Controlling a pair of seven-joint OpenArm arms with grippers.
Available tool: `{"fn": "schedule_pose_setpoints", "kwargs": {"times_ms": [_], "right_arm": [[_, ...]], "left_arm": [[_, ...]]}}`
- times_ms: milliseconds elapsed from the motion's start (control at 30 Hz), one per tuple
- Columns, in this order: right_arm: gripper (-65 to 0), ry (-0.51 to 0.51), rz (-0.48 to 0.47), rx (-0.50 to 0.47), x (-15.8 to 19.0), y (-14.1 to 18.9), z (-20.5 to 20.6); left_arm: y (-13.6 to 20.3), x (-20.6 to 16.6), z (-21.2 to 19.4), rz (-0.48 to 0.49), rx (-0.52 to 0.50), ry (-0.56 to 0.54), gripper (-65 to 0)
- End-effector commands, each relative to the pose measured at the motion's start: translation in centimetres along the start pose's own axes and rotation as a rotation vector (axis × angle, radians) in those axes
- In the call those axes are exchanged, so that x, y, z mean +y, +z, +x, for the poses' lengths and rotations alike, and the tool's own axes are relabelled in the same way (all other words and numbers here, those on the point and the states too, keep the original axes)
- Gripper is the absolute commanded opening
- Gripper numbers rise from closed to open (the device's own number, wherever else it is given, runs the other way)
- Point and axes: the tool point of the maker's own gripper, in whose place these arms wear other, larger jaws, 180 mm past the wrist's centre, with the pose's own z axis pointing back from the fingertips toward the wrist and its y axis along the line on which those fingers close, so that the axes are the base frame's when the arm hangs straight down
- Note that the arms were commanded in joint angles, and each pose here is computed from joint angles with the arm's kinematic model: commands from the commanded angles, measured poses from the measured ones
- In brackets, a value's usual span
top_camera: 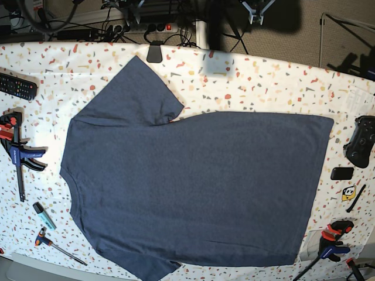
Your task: Fold the T-shirt properly
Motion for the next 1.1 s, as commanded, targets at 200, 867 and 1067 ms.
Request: {"fn": "schedule_pose_setpoints", "kwargs": {"times_ms": [200, 867, 1067], "right_arm": [[-52.9, 0.001, 0.003, 0.007, -1.2, 0.3, -0.5], [-52.9, 0.001, 0.011, 0.016, -1.3, 0.4, -1.4], [-52.9, -0.066, 0.011, 0.002, -1.3, 0.4, -1.2]], "left_arm": [[0.0, -0.2, 0.3, -0.003, -0.003, -0.004, -52.5], [0.0, -0.2, 0.4, -0.004, -0.014, -0.004, -52.5], [0.0, -0.2, 0.4, -0.003, -0.014, -0.004, -52.5]]}}
